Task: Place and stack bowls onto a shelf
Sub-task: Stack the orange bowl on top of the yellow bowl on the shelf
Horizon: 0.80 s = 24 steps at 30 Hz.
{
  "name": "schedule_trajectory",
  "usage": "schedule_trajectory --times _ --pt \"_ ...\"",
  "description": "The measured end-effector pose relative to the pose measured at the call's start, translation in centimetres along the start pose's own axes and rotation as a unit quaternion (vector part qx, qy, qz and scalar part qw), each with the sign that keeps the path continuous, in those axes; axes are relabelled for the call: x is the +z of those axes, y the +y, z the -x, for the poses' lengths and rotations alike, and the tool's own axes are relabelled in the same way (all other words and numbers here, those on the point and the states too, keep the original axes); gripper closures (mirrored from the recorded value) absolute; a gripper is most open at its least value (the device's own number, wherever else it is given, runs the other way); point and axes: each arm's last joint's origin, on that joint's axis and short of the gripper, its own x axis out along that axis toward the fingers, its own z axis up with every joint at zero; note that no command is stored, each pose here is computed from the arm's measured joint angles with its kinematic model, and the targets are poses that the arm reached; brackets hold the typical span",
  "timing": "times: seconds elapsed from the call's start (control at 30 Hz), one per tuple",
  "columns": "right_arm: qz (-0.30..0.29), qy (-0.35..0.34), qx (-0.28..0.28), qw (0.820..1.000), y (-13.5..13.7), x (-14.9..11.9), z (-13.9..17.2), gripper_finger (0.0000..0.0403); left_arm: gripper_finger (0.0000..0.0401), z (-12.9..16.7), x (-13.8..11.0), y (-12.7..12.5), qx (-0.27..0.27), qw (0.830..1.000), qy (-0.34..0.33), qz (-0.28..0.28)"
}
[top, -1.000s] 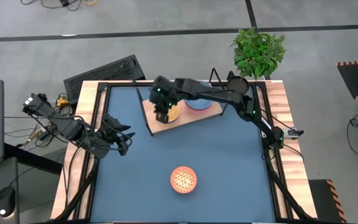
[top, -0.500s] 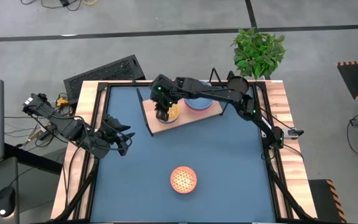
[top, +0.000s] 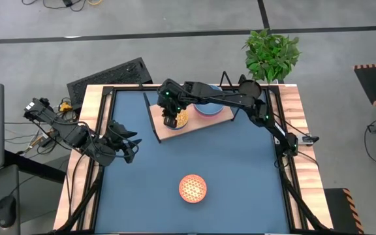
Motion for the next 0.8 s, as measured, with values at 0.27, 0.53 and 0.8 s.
schedule_trajectory --times 0.27,0.53,0.8 --pt "0.000 0.019 0.007 1.000 0.3 -0.7 -1.7 0.0290 0.0239 0.0 0.0 0.0 0.000 1.000 0.000 0.003" --pt "-0.007 0.015 0.009 1.000 0.8 -0.4 -1.2 0.0290 0.0239 0.0 0.0 0.0 0.000 1.000 0.001 0.010" --pt "-0.032 0.090 0.044 0.994 3.3 -0.8 3.9 0.0290 0.0239 0.0 0.0 0.0 -0.001 1.000 0.001 0.015"
